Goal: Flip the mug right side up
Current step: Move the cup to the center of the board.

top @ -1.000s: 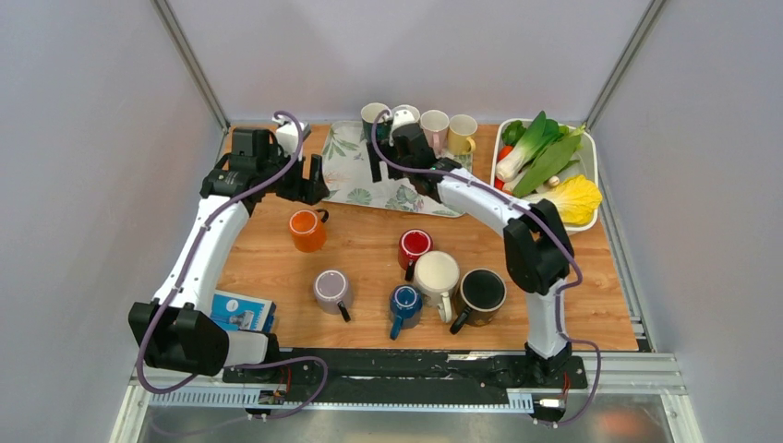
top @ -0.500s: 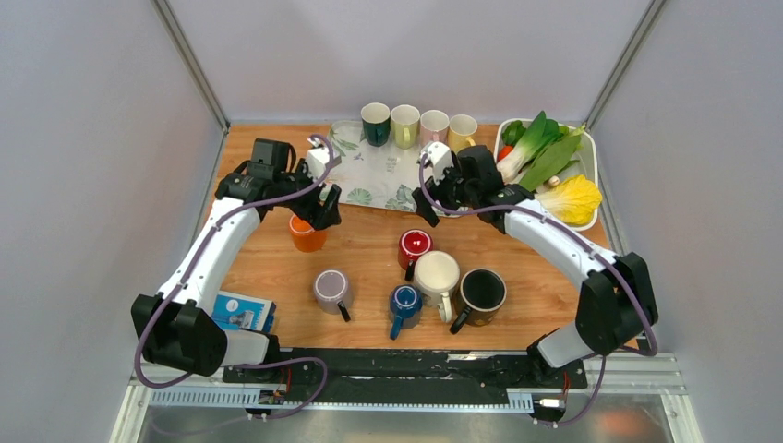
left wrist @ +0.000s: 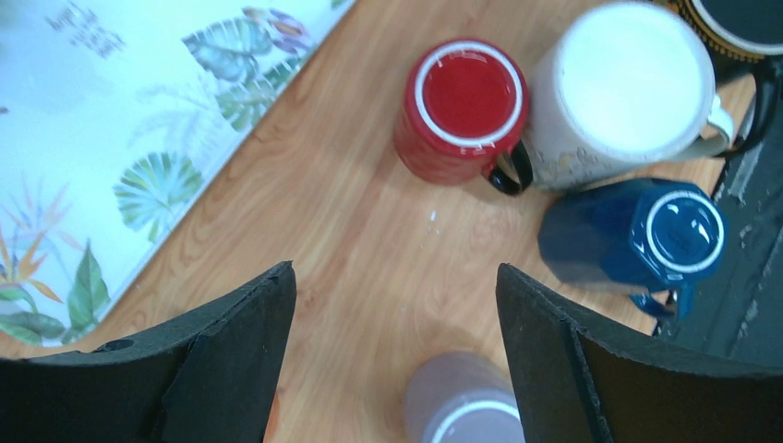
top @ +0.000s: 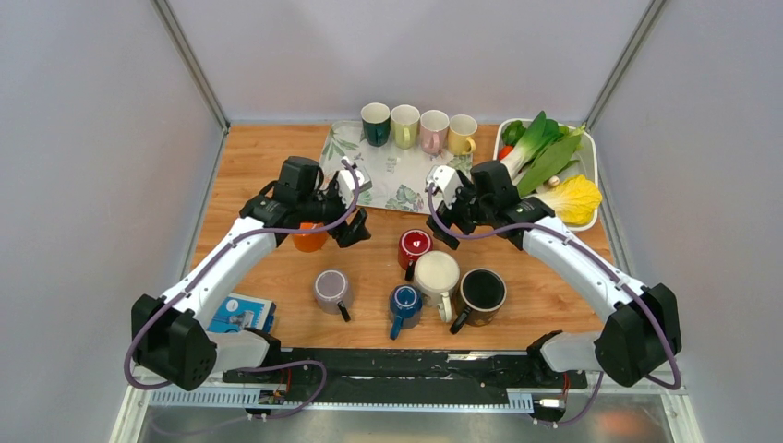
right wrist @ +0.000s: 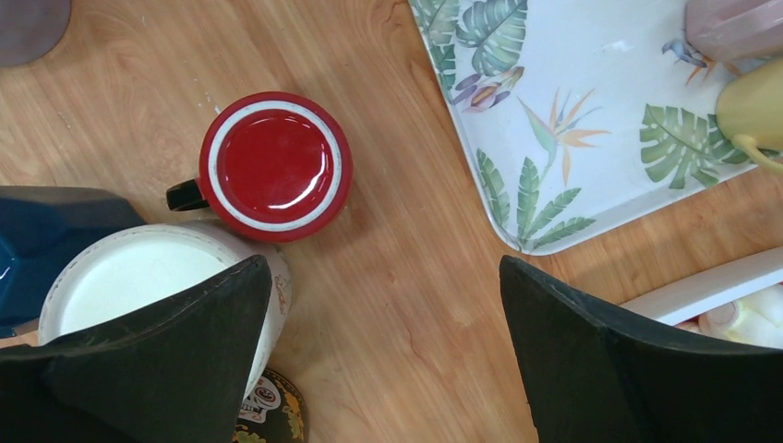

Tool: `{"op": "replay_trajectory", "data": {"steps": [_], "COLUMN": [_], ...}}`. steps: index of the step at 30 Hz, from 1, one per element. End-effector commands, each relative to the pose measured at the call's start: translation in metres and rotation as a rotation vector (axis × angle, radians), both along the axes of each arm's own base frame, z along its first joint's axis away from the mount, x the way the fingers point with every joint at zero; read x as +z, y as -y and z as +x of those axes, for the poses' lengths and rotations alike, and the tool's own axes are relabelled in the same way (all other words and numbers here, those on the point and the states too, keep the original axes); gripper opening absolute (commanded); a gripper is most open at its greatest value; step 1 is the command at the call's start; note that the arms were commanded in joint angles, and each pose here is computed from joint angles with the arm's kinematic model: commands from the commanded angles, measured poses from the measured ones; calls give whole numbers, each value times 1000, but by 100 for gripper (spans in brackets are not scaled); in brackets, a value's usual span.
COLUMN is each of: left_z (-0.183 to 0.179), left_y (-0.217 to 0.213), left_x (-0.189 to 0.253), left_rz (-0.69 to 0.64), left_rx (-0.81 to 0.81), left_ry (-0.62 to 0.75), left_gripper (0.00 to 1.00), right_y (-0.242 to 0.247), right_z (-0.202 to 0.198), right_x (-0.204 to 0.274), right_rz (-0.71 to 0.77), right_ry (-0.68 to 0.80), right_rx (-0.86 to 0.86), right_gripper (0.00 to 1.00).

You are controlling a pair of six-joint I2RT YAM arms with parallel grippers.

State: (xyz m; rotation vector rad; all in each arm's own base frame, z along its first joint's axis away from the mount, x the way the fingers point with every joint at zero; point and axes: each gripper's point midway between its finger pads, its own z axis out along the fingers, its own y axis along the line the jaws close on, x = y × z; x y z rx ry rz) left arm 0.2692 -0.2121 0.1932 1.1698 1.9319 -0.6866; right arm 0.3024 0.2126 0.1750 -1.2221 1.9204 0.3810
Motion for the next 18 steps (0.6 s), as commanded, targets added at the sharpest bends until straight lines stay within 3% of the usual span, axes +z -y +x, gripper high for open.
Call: {"op": "replay_trajectory", "data": {"steps": [1, 7, 11, 18], "left_z": [12, -27, -63, -97], "left_y": [20, 53, 65, 91], "left_x": [13, 12, -13, -40], "left_rz": [-103, -290, -272, -267], "left_rx": [25, -80, -156, -279], "left_ry": [22, -194, -306, -365], "left_gripper": [87, 87, 87, 86], "right_y": [10, 26, 32, 24], "right_z": [19, 42, 58, 57], "right_x": [19, 12, 4, -8], "right_rz": [-42, -40, -36, -18], "right_ry": [73, 101, 127, 82], "right_rx": [-64, -235, -293, -261], "right_gripper": [100, 100, 100, 100]}}
